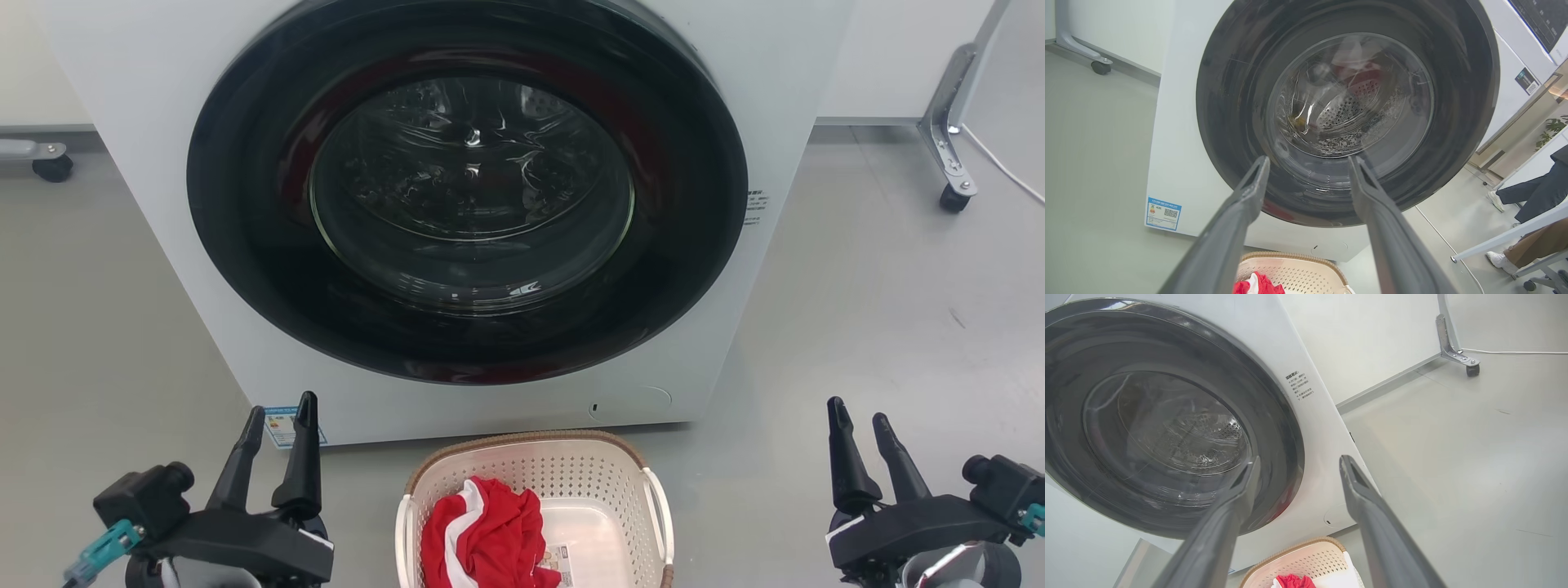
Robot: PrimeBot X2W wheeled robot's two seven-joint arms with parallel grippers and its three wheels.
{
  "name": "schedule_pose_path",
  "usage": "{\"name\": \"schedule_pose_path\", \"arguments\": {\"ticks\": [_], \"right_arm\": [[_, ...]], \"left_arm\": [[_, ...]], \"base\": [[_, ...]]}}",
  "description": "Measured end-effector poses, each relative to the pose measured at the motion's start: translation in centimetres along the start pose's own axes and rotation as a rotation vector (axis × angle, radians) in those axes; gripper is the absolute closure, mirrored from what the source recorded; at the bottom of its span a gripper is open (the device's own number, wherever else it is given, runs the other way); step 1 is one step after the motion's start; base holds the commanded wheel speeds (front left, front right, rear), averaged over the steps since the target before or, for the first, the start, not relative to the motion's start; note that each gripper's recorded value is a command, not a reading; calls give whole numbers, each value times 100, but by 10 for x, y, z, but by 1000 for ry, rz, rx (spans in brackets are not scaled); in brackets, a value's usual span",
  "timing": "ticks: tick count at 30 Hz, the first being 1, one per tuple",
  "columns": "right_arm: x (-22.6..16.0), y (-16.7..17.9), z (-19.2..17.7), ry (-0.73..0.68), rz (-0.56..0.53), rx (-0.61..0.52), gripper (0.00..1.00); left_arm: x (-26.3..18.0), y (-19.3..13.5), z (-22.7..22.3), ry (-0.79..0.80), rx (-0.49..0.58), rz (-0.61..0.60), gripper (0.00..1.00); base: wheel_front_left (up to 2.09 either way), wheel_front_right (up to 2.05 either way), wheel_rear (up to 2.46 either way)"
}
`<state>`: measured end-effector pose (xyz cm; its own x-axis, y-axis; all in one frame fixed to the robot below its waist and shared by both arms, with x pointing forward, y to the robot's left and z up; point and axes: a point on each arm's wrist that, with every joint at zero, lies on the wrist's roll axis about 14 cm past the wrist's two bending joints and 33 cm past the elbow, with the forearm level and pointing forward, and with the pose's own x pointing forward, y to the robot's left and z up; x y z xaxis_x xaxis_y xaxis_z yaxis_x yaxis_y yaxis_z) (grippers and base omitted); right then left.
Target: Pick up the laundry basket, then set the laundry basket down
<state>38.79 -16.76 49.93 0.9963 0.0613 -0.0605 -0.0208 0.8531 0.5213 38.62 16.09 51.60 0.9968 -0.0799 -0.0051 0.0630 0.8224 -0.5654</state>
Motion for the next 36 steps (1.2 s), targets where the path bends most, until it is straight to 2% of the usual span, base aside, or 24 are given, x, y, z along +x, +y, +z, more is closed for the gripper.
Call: {"name": "schedule_pose_path", "arguments": {"ticks": [36], "right_arm": [[0, 39, 26, -187, 113, -486, 0]], "left_arm": [[-3, -27, 18, -154, 422, -64, 0]], "base": [[0, 0, 0]]}}
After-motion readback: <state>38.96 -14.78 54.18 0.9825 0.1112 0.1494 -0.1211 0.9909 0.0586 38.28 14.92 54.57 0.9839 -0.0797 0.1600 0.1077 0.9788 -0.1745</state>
